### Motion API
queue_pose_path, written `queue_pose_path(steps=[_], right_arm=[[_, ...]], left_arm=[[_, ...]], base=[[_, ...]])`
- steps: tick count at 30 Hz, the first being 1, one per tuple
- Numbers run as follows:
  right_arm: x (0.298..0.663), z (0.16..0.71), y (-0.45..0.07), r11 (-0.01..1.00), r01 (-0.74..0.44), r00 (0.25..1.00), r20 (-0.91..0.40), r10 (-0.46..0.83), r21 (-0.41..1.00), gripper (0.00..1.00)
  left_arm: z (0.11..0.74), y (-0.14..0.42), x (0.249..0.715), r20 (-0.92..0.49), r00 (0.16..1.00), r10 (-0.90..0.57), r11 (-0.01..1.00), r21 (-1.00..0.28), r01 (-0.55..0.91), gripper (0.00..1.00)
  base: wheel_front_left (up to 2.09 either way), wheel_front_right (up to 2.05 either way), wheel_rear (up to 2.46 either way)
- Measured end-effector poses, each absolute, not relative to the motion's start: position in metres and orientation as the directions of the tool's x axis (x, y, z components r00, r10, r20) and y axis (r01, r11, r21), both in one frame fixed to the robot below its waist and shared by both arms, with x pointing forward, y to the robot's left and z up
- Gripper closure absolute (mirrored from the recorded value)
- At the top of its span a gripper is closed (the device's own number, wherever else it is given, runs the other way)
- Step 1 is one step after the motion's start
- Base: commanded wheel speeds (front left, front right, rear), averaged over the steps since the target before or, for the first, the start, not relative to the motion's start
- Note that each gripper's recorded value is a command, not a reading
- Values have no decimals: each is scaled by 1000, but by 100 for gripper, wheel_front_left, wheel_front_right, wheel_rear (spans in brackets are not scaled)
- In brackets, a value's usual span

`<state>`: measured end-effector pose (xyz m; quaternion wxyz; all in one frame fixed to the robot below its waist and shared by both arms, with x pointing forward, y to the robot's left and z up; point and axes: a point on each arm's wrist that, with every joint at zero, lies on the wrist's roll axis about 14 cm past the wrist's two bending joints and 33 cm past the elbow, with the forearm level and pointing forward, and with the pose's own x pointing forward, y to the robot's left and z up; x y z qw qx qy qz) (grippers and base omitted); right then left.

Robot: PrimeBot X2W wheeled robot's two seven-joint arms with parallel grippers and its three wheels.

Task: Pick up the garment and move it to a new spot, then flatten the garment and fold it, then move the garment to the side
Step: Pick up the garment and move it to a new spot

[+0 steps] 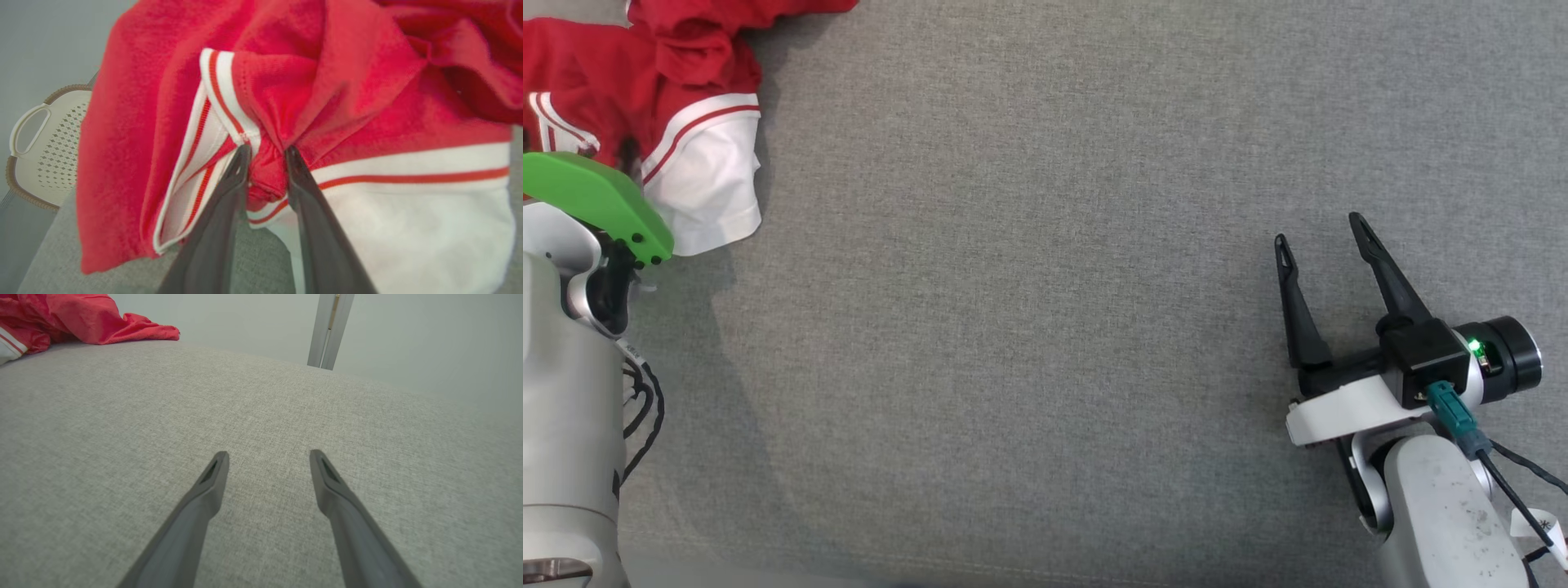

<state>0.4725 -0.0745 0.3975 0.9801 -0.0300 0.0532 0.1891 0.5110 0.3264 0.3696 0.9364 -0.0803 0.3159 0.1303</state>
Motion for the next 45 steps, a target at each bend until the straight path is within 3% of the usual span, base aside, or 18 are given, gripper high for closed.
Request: queue_pose_path(steps=[9, 17, 28, 33, 38, 41, 45], right_arm=[[469, 420, -70, 927, -375, 925, -73, 373, -15, 0], [450, 450, -84, 942, -336, 941, -28, 336, 9, 0], [399, 482, -135, 980, -199, 980, 16, 198, 17, 0], [371, 495, -176, 996, -81, 996, 47, 80, 25, 0], [349, 503, -205, 999, 12, 997, 70, -14, 31, 0], [338, 506, -221, 997, 62, 995, 79, -65, 35, 0], [330, 506, -233, 993, 106, 991, 79, -109, 48, 0]], left_arm=[[426, 336, 524, -474, 857, 202, 969, -30, -245, 100], [524, 333, 538, -280, 945, 171, 985, 74, -156, 100], [675, 242, 539, -6, 998, -63, 975, 211, 63, 100], [753, 118, 529, 166, 923, -347, 927, 208, 311, 100], [800, 11, 502, 282, 778, -561, 826, 139, 546, 100], [808, -37, 486, 309, 701, -643, 754, 95, 650, 100], [780, -70, 486, 263, 673, -691, 705, 42, 708, 100]], base=[[0, 0, 0], [0, 0, 0], [0, 0, 0], [0, 0, 0], [0, 0, 0], [0, 0, 0], [0, 0, 0]])
